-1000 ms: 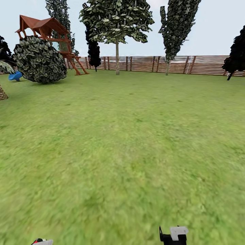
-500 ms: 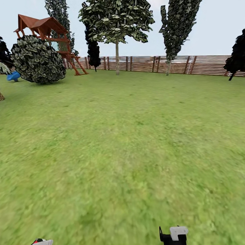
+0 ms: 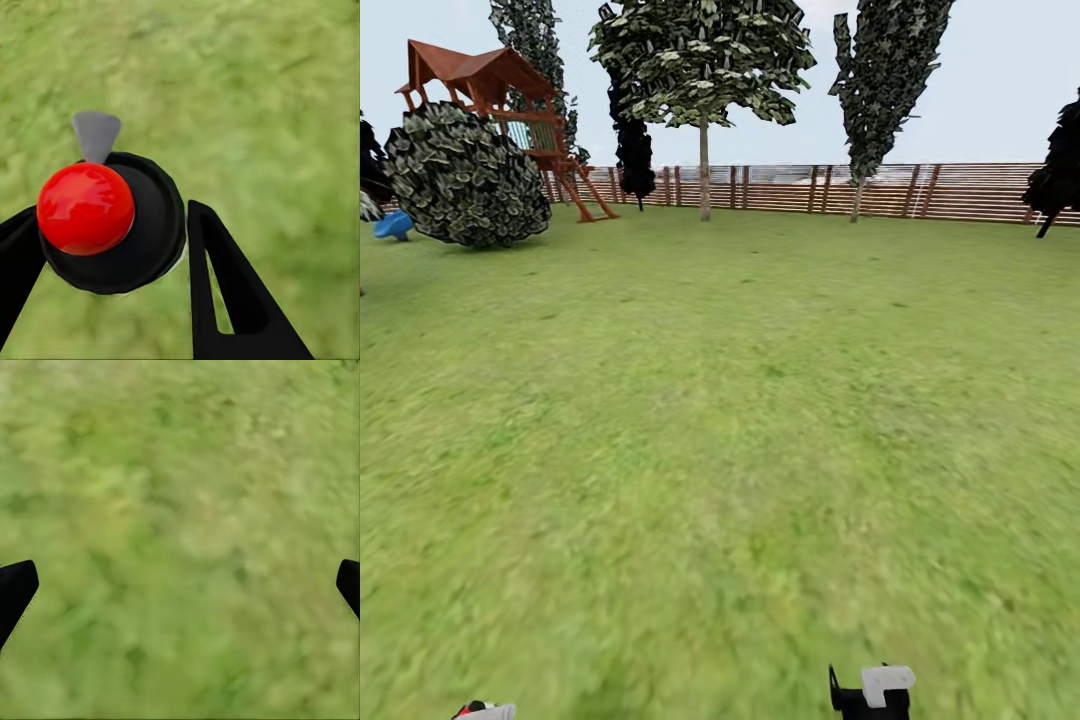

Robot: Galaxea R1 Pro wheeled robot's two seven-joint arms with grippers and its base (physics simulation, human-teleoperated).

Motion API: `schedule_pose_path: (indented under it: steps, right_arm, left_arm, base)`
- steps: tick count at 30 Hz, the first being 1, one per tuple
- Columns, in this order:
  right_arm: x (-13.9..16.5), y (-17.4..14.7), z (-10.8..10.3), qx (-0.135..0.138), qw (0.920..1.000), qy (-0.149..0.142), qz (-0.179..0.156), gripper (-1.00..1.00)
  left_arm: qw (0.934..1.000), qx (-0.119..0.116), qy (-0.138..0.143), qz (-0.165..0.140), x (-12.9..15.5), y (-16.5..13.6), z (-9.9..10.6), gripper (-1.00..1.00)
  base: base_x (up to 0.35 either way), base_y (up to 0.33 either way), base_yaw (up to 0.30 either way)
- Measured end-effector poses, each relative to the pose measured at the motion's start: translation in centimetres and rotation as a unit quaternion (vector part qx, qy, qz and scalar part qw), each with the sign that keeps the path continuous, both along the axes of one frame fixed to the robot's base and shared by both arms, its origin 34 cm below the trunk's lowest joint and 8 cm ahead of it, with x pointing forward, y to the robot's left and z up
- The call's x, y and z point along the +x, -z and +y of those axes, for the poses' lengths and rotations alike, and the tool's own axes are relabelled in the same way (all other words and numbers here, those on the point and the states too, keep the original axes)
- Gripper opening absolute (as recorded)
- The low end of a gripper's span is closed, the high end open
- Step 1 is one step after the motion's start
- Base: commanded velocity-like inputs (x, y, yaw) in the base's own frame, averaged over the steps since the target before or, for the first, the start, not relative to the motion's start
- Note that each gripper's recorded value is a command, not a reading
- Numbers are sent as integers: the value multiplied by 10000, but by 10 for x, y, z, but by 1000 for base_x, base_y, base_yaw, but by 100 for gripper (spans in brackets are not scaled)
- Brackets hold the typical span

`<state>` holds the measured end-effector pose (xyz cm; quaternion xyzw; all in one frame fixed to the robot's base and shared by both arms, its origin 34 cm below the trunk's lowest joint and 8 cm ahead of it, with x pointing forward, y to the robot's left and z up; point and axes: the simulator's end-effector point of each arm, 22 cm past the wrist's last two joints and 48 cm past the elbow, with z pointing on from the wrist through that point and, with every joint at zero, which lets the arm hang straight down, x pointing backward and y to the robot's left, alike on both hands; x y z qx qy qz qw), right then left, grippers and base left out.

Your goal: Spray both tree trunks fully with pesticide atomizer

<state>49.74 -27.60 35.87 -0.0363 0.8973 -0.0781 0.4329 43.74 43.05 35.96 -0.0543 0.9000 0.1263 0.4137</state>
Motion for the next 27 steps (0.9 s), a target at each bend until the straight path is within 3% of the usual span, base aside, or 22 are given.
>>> schedule_pose_path:
  steps: [27]
  right_arm:
    - [0, 0, 2, 10, 10000, 4, 11, 100]
  left_arm:
    - [10000, 1, -6, 8, 0, 0, 0, -100]
  base:
    - [340, 0, 0]
